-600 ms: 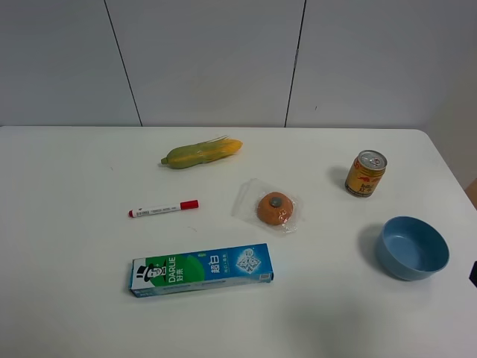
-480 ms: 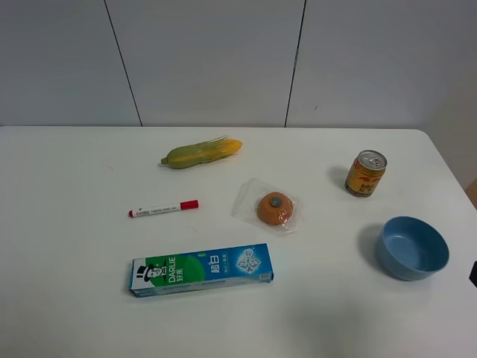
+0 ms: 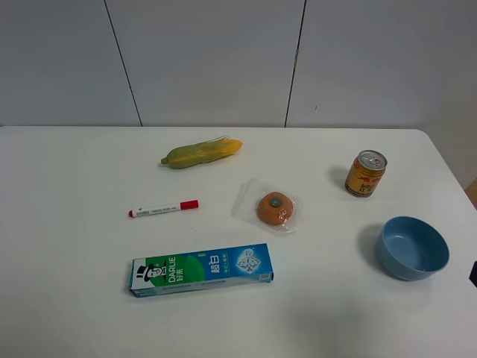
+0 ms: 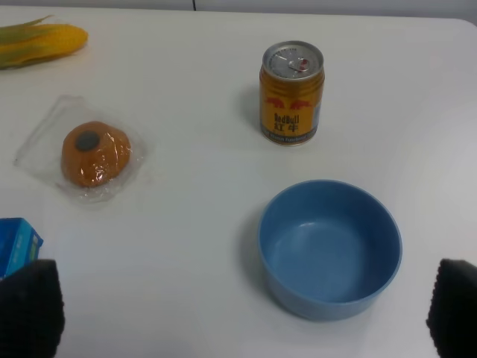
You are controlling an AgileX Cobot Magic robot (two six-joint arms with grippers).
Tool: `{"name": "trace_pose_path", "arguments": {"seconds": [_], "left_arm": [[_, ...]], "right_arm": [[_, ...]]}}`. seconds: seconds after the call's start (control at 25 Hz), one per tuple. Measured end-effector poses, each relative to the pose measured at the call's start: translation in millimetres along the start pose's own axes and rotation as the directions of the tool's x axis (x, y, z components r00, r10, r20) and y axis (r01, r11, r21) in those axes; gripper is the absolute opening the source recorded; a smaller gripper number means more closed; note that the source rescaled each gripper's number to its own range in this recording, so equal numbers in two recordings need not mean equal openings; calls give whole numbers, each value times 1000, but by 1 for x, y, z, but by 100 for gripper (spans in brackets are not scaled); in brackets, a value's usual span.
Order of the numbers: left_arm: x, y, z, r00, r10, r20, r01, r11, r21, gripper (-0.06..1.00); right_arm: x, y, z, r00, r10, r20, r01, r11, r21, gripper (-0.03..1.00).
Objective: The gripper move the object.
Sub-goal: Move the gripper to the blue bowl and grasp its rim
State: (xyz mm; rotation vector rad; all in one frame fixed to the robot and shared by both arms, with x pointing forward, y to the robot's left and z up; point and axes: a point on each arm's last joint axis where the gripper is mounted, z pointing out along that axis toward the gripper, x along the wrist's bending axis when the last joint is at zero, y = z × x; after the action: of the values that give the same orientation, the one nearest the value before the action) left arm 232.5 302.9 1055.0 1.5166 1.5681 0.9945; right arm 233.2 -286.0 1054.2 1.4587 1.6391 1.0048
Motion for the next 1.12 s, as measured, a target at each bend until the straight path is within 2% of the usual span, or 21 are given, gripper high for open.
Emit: {"name": "trace_pose_path", "arguments": {"seconds": [1.12], "left_arm": [[0,0,0,1000,0,0,0,1000,0,100]], "right_arm": [[0,0,0,1000,0,0,0,1000,0,100]]}}
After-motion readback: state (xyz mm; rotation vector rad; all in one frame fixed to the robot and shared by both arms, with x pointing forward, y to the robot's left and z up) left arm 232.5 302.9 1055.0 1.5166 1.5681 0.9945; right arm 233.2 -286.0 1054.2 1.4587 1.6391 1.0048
